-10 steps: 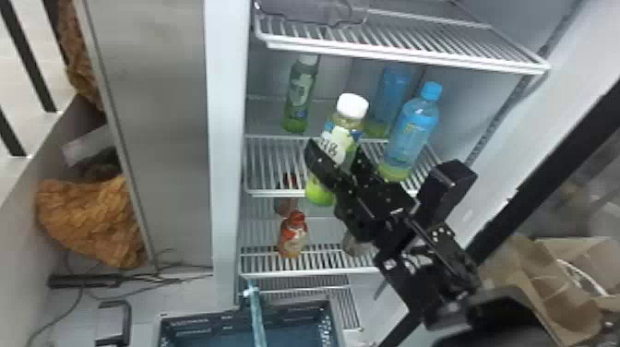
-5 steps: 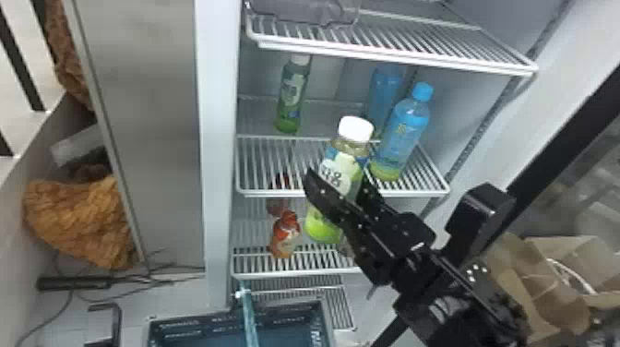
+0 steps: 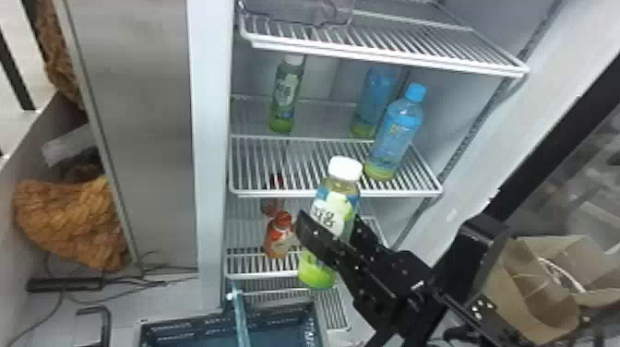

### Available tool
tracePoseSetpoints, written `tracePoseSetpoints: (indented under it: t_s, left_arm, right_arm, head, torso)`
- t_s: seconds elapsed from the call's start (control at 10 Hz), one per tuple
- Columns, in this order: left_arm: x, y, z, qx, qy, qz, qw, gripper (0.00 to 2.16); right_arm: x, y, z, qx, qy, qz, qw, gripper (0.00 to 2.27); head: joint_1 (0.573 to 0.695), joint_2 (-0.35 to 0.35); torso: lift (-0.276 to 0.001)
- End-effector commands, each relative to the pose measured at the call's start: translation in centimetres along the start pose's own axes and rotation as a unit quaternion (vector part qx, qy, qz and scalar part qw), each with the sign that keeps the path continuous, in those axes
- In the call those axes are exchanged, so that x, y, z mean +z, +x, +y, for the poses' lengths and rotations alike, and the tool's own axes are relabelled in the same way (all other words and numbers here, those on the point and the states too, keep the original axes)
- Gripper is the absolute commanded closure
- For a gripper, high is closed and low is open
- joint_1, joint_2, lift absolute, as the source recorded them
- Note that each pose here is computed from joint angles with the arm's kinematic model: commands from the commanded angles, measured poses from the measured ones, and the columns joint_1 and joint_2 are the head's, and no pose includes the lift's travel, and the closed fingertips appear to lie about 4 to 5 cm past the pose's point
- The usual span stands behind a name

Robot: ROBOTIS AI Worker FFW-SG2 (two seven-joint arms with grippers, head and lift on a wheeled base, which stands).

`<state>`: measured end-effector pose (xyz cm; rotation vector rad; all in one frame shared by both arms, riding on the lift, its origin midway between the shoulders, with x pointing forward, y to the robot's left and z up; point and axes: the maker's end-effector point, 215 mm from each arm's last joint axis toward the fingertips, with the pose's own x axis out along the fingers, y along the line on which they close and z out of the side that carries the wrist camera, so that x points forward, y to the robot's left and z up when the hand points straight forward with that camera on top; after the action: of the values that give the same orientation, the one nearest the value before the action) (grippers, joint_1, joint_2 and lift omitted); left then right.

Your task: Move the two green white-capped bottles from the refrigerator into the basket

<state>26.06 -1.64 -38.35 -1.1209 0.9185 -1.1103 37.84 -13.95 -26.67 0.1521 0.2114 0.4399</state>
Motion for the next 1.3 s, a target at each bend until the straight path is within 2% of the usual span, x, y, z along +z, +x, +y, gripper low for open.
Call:
tracePoseSetpoints:
  t_s: [0.0,0.3,0.6,1.0,1.2]
  left_arm:
    - [-0.1,0.1,0.0,-0.001,0.0,0.001,1.0,1.17]
    - [-0.1,0.1,-0.1,-0.001,-0.001,0.001,1.0,1.17]
    - [0.0,0.2,-0.1,-0.002,0.002,0.002,1.0,1.17]
    - [-0.1,0.4,-0.1,-0.001,0.004,0.008,1.0,1.17]
    - [-0.1,0.5,-0.2,-0.002,0.006,0.01,0.9999,1.17]
  right_arm:
    - [-1.2,-0.8,0.8,0.008,0.011,0.02,1.0,1.02]
    - [-4.5,-1.5,2.2,0.026,0.03,0.074,0.996,1.02]
    - [-7.3,-2.4,1.5,0.017,0.038,0.12,0.992,1.02]
    - [-12.6,-4.5,0.7,0.001,0.056,0.214,0.975,1.02]
    - [-14.9,-4.4,0.6,0.005,0.07,0.244,0.967,1.02]
  head:
    - [0.695,-0.282]
    - [0.695,-0.273]
    - [0.695,-0.276]
    - [0.695,-0.306]
    - [0.695,-0.329]
  torso:
    - [-0.004]
    - [-0.004]
    - [-0.004]
    - [-0.004]
    - [-0.004]
